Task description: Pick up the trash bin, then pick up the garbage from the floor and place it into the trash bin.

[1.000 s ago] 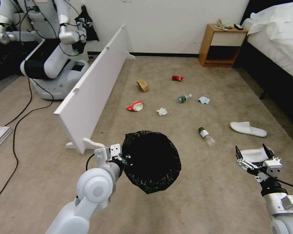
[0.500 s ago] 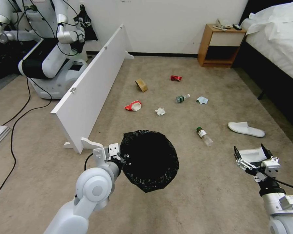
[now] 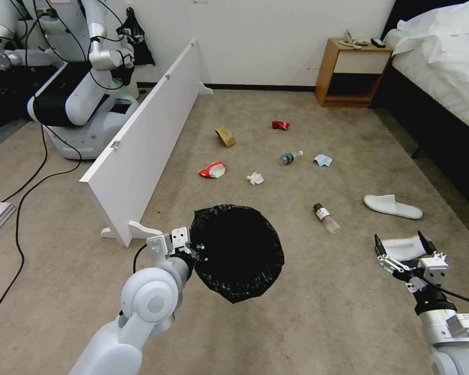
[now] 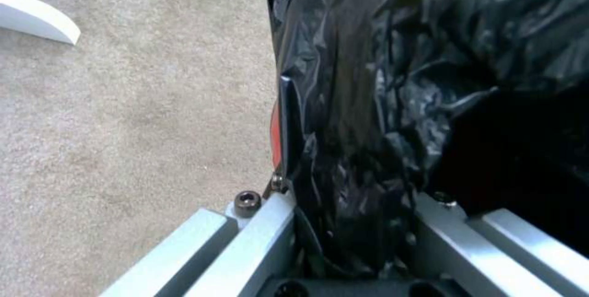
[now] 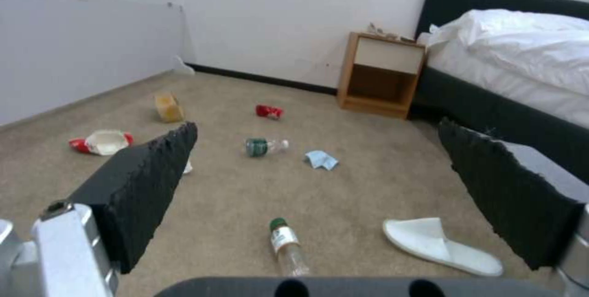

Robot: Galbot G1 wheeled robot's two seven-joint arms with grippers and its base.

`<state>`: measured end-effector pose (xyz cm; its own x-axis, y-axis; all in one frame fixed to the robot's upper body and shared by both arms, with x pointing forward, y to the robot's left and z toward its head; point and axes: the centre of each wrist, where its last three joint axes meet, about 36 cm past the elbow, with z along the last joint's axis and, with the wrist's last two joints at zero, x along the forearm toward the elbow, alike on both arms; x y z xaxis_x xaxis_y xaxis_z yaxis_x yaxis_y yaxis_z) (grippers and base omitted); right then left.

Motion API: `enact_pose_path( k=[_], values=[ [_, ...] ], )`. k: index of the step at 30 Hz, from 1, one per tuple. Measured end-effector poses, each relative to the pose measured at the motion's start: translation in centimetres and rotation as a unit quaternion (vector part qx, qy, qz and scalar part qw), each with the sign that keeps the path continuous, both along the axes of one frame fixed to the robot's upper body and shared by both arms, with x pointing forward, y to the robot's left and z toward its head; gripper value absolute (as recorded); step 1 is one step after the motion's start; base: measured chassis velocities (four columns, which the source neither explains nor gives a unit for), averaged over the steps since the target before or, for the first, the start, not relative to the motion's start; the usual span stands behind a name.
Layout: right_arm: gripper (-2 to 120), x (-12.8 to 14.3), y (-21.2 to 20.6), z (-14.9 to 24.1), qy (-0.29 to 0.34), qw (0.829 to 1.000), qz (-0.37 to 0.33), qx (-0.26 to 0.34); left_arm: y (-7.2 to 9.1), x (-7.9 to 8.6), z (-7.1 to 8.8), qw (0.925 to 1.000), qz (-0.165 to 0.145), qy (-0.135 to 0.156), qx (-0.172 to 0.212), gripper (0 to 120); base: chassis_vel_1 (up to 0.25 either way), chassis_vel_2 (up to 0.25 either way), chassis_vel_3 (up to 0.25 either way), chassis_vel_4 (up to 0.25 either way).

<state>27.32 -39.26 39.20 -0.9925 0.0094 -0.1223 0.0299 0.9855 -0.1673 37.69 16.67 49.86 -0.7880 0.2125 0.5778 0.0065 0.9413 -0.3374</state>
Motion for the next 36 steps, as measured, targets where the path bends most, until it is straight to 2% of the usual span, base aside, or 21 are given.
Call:
enact_pose_path(
  k=[13, 27, 36],
  values=[
    [100, 0.29, 0.12, -0.05, 0.007, 1.0, 0.003, 0.012, -0.08, 0.17, -0.19, 1.0, 0.001, 0.002, -0.002, 0, -0.028, -0.025, 0.027, 0.024],
    [100, 0.44, 0.04, -0.3, 0.004, 1.0, 0.002, 0.007, -0.31, 0.19, -0.3, 1.0, -0.001, 0.002, -0.007, 0, -0.181, -0.174, 0.192, 0.178],
    [100, 0.48, 0.17, -0.38, 0.002, 1.0, 0.002, 0.007, -0.24, 0.2, -0.3, 1.0, 0.001, 0.001, -0.006, 0, 0.026, 0.024, -0.014, -0.014]
  ],
)
